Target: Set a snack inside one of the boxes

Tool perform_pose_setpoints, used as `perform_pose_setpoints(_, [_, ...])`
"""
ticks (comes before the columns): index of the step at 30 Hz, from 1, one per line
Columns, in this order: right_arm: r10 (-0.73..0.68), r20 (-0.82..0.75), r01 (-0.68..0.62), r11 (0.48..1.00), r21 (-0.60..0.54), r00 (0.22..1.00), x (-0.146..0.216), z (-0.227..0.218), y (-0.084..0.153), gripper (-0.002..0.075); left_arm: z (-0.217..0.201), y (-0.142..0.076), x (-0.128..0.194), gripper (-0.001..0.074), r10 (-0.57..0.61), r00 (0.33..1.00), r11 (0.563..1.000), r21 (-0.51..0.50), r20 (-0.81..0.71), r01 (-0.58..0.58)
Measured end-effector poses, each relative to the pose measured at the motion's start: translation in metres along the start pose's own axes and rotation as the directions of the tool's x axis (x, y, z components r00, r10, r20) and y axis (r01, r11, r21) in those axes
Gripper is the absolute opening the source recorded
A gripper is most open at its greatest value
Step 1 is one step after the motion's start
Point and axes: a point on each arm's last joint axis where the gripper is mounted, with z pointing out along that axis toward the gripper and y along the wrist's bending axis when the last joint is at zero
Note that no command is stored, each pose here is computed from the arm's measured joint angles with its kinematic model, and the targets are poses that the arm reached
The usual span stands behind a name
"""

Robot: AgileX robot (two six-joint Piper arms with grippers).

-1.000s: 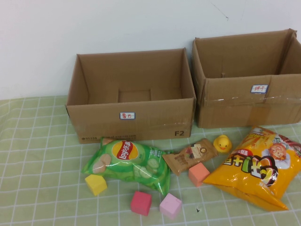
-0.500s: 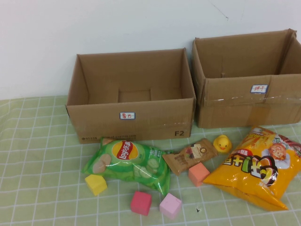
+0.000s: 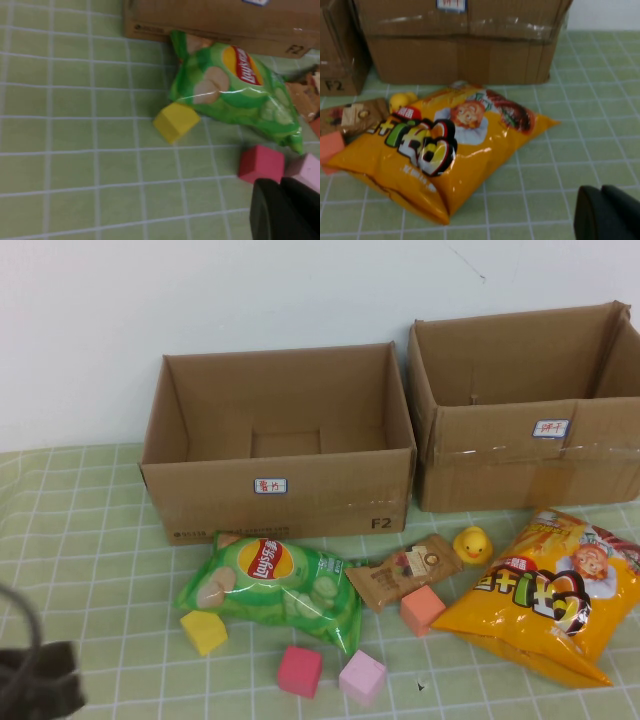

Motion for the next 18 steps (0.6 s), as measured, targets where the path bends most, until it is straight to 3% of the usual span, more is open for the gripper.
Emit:
perform_pose_setpoints(3, [0.012, -0.021, -0.012, 1.000, -0.007, 1.000, 0.007, 0.003, 0.001, -0.0002, 0.021, -0.002, -0.006, 0.0008, -0.054, 0.998, 0.998, 0.042, -0.031, 0.055])
perform_pose_setpoints(5, [0.014, -0.016, -0.014, 1.000, -0.007, 1.000, 0.006, 0.003, 0.001, -0.0002, 0.037, 0.000, -0.009, 0.0066, -0.055, 0.997, 0.997, 0.048, -0.062, 0.058])
perform_pose_setpoints(8, [0.016, -0.008, -0.016, 1.000, -0.006, 1.000, 0.006, 0.003, 0.001, -0.0002, 0.061, 0.000, -0.016, 0.0257, -0.045, 0.991, 0.997, 0.064, -0.124, 0.053])
perform_pose_setpoints(10, [0.016, -0.008, -0.016, 1.000, -0.006, 1.000, 0.006, 0.003, 0.001, -0.0002, 0.078, -0.001, -0.023, 0.0426, -0.036, 0.984, 0.995, 0.082, -0.176, 0.051])
perform_pose_setpoints(13, [0.021, -0.007, -0.021, 1.000, -0.009, 1.000, 0.006, 0.003, 0.001, -0.0002, 0.102, -0.004, -0.037, 0.0593, -0.009, 0.972, 0.993, 0.112, -0.234, 0.036])
perform_pose_setpoints(18, [0.028, -0.005, -0.029, 1.000, -0.012, 1.000, 0.006, 0.003, 0.001, -0.0002, 0.147, 0.001, -0.053, 0.0657, 0.015, 0.951, 0.994, 0.109, -0.309, 0.020])
